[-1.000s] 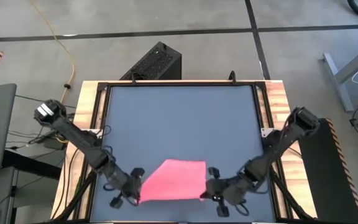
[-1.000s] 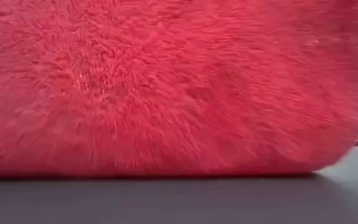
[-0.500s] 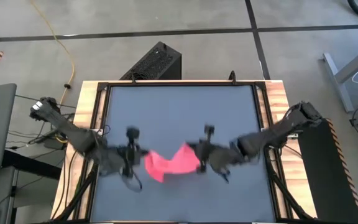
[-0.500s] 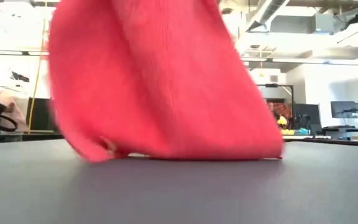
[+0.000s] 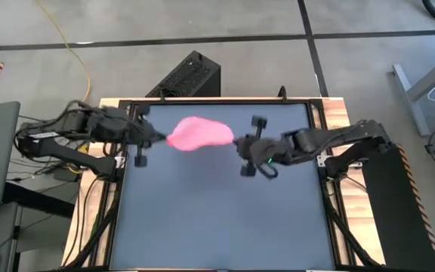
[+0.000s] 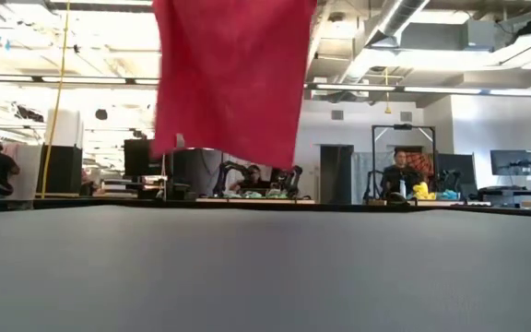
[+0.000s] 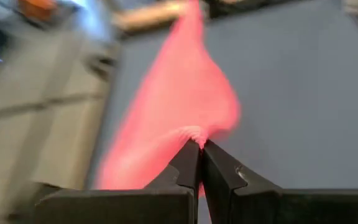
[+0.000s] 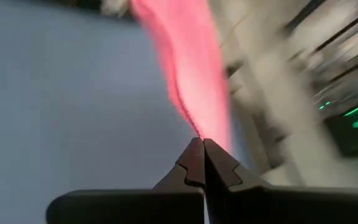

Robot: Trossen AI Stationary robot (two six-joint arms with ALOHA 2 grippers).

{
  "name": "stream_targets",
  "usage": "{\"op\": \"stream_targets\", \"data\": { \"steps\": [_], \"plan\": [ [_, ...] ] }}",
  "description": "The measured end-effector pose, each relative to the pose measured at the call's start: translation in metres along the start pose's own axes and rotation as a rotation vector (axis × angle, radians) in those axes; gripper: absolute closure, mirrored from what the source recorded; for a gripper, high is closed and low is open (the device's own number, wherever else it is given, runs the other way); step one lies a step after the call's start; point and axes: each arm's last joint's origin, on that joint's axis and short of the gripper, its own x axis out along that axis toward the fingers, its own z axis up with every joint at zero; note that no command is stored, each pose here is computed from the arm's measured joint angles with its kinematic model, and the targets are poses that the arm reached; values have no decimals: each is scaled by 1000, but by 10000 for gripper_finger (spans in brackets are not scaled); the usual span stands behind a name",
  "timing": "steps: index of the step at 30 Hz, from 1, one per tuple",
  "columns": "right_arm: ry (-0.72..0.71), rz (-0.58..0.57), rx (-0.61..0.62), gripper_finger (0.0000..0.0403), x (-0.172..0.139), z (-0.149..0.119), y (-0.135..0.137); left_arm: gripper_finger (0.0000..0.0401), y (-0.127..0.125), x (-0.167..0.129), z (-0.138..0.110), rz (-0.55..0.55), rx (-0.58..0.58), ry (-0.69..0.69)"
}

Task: Roll towel
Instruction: Fold the pink towel

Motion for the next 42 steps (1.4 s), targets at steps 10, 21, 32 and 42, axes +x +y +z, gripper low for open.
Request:
{"op": "stream_targets", "data": {
  "steps": [10,21,32,42],
  "plan": [
    [154,398,129,390,66,-99,171,401,-126,102,-158,-474,-248,195],
    [208,504,200,390,71,-120,276,401,-200,96,-190,-665,-376,118],
    [211,327,195,390,52,-64,232,401,-194,86,-171,-424,-179,208],
    [347,128,157,390,118,-55,160,401,-151,80,-173,5,-125,284]
  ]
}}
